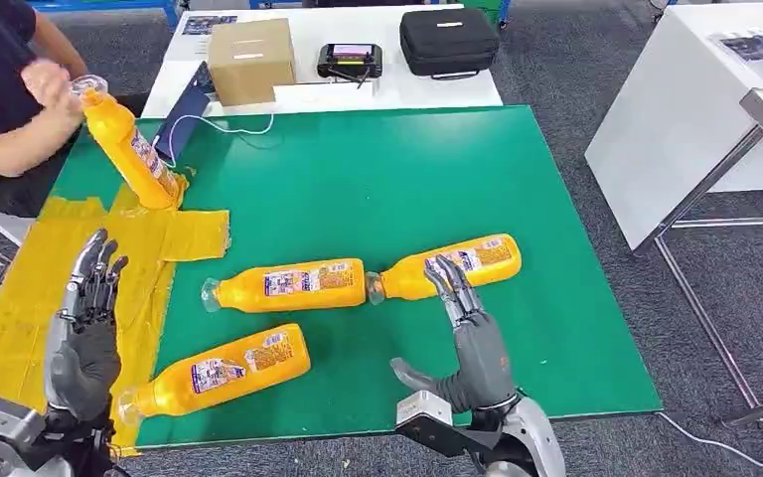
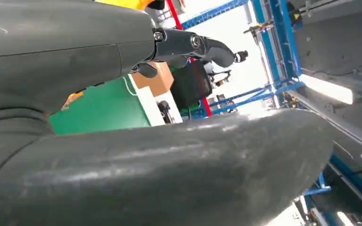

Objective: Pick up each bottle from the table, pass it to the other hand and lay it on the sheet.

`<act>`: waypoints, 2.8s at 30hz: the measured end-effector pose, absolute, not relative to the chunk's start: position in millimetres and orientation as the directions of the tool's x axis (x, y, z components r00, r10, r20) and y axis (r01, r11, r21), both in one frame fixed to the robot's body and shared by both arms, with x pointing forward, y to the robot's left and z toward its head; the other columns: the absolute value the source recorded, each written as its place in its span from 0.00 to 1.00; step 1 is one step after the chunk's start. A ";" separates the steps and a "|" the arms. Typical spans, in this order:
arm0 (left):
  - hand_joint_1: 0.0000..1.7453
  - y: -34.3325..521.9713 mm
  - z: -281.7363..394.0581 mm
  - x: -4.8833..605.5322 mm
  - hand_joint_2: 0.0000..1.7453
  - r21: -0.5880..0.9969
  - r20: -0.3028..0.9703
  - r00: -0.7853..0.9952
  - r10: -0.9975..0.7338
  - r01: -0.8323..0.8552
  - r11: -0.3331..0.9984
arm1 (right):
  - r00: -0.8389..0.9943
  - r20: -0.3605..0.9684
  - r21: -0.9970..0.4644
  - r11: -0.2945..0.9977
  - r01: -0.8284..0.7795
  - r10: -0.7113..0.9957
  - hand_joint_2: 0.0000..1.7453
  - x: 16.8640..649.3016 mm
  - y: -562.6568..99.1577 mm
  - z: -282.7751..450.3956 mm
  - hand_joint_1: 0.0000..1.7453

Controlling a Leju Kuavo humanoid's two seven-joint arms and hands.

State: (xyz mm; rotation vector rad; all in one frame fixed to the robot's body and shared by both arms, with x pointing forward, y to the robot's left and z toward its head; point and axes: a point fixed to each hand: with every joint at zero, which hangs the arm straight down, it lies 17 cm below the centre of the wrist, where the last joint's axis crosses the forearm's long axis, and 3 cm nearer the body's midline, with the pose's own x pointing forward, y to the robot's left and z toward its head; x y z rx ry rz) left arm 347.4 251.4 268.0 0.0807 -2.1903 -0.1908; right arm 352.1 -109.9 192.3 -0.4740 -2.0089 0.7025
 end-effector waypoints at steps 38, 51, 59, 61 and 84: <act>0.00 292.2 251.1 338.1 0.00 0.131 0.822 -0.559 -0.109 0.000 0.991 | -0.614 0.701 -0.471 0.882 -0.017 0.362 1.00 356.0 -56.3 241.5 0.00; 0.00 253.1 262.8 346.4 0.00 0.075 0.823 -0.568 -0.024 0.066 0.995 | -0.576 0.693 -0.518 0.855 0.020 0.433 1.00 339.4 -105.4 228.4 0.00; 0.00 266.5 261.2 339.0 0.00 0.065 0.818 -0.575 -0.019 0.059 0.996 | -0.608 0.685 -0.511 0.860 -0.006 0.403 1.00 353.9 -85.1 244.8 0.00; 0.00 275.6 261.3 337.4 0.00 0.068 0.814 -0.580 -0.026 0.051 0.996 | -0.622 0.681 -0.504 0.863 -0.016 0.386 1.00 361.6 -72.6 253.5 0.00; 0.00 292.4 257.3 339.3 0.00 0.115 0.819 -0.569 -0.074 0.036 0.993 | -0.642 0.678 -0.489 0.872 -0.029 0.359 1.00 376.3 -37.2 265.6 0.00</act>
